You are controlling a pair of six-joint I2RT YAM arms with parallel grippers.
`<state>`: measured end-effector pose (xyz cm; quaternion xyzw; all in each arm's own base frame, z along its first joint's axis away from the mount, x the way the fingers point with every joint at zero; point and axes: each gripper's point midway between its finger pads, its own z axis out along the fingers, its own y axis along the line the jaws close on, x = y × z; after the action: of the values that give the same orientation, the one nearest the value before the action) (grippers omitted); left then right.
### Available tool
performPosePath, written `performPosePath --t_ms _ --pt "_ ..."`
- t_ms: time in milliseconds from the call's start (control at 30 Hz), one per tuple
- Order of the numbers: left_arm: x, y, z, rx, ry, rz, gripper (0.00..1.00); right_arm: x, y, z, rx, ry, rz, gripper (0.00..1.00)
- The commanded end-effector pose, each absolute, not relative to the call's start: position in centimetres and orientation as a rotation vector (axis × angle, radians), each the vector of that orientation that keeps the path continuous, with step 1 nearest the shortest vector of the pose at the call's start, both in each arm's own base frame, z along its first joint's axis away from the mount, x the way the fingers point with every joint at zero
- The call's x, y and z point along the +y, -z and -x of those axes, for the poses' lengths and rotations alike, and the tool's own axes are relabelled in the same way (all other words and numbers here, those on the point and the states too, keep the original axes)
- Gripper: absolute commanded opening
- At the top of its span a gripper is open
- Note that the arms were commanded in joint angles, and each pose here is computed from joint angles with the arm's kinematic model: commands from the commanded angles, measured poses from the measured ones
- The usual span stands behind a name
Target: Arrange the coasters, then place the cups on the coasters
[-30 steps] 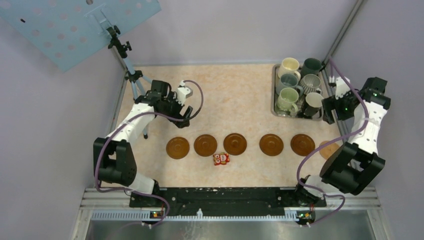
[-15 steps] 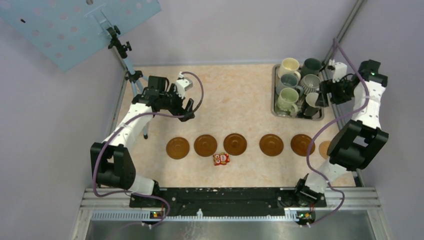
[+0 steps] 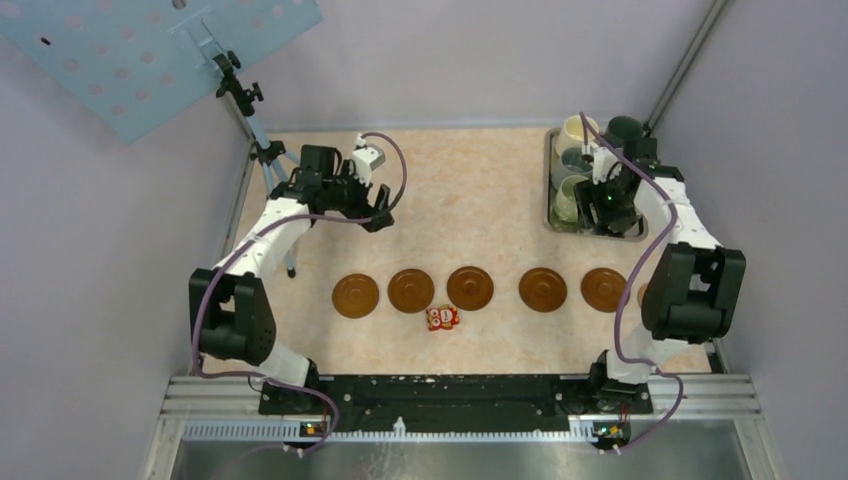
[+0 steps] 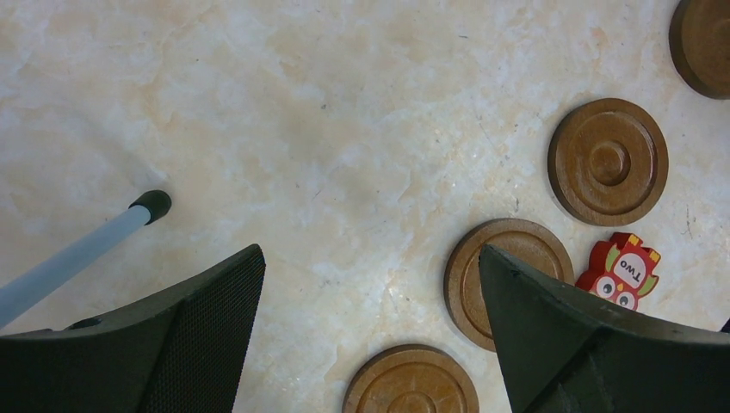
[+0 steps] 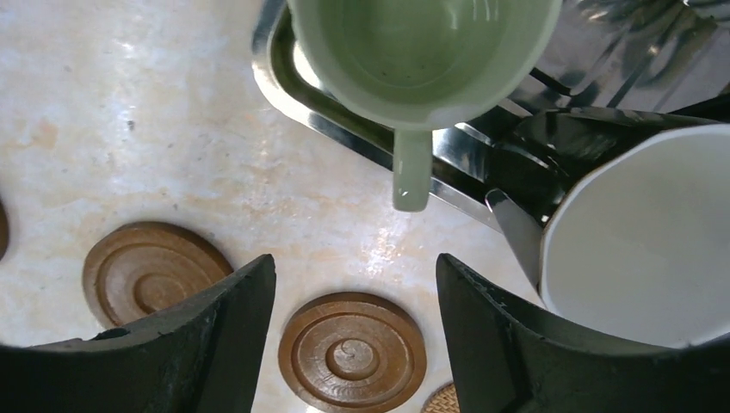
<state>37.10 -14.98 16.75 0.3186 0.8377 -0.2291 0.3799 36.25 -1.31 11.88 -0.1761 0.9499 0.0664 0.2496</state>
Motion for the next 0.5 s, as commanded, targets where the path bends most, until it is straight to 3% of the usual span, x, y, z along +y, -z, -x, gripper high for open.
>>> performPosePath --t_ms 0,467 --pt "-15.8 -18.5 -38.9 2.1 0.621 -0.751 0.99 -2.9 -11.1 -38.7 2.549 -0.021 0.406 0.68" --pt "-14.9 -18.6 -39.1 2.094 0.537 -0.797 0.99 -2.2 -8.1 -43.1 2.499 -0.055 0.526 0.61"
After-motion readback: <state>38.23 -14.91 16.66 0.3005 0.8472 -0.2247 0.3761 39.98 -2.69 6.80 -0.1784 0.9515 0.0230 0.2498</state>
